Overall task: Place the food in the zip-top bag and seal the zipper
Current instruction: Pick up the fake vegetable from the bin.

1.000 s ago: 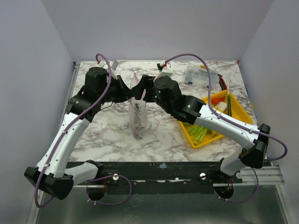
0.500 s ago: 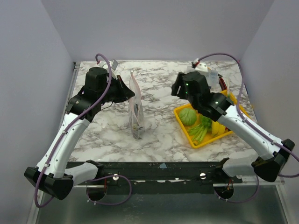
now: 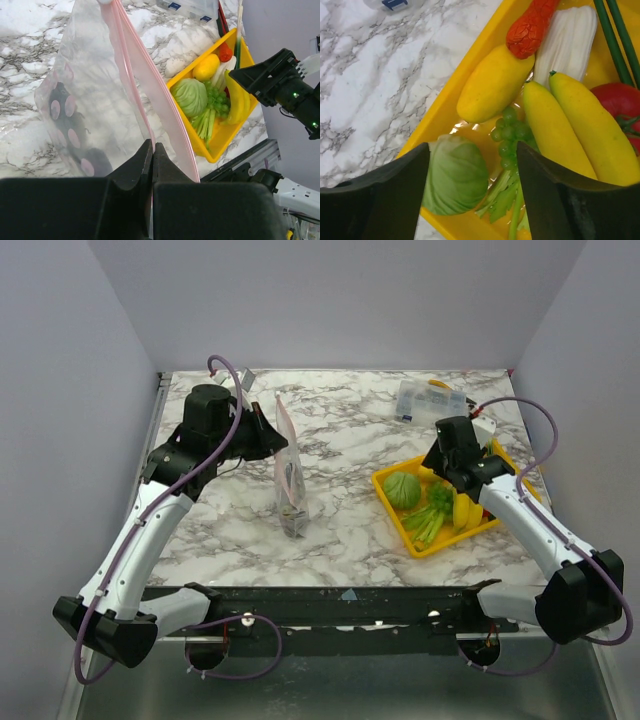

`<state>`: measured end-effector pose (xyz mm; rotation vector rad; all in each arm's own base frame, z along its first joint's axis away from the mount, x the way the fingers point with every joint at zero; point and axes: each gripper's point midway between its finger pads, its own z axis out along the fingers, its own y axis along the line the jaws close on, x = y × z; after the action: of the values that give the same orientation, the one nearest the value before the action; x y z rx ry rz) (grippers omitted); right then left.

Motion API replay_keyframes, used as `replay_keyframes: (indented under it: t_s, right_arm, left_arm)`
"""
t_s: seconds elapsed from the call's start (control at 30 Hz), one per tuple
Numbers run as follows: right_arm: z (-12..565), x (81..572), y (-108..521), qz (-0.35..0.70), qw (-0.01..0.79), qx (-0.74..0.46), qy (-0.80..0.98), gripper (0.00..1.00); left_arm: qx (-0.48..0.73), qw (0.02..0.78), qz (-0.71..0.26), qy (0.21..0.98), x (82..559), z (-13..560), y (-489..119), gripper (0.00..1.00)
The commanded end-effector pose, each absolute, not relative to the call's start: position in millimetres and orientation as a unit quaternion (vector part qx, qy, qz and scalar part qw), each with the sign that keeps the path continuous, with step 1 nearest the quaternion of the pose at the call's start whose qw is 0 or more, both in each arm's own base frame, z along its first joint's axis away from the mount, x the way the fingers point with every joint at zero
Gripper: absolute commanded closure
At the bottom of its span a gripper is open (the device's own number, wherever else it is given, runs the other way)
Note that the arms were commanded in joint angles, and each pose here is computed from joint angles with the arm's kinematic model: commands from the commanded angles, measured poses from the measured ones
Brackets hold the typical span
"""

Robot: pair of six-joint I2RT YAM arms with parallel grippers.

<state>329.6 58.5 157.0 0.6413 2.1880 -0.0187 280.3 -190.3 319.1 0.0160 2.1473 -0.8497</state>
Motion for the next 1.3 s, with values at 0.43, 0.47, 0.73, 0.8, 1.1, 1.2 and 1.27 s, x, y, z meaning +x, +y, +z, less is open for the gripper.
replay_keyframes:
  t_s: [0.43, 0.47, 0.73, 0.8, 1.1, 1.2, 1.27]
  right_arm:
    - [141, 400, -20, -0.107, 0.445, 0.373, 0.807, 0.17]
    - [136, 404, -24, -0.116, 0.442, 0.364, 0.812, 0.17]
    - [104, 418, -29, -0.106, 0.408, 0.352, 0.836, 0.2]
    - [100, 420, -30, -0.108, 0.409, 0.35, 0.835, 0.22]
    - [91, 421, -30, -0.104, 0.405, 0.367, 0.831, 0.46]
    - [88, 418, -33, -0.101, 0.404, 0.381, 0.825, 0.53]
    - [86, 418, -34, -0.092, 0.403, 0.386, 0.824, 0.66]
  left_arm:
    - [0.032, 0.397, -0.34, 0.852, 278, 306, -194, 1.0]
    - [0.033, 0.398, -0.341, 0.851, 277, 307, -194, 1.0]
    - [0.038, 0.397, -0.344, 0.85, 276, 307, -195, 1.0]
    - [0.039, 0.398, -0.344, 0.85, 276, 307, -196, 1.0]
    - [0.04, 0.4, -0.345, 0.848, 274, 309, -195, 1.0]
    - [0.041, 0.4, -0.346, 0.848, 274, 309, -195, 1.0]
    - [0.042, 0.399, -0.349, 0.847, 273, 309, -196, 1.0]
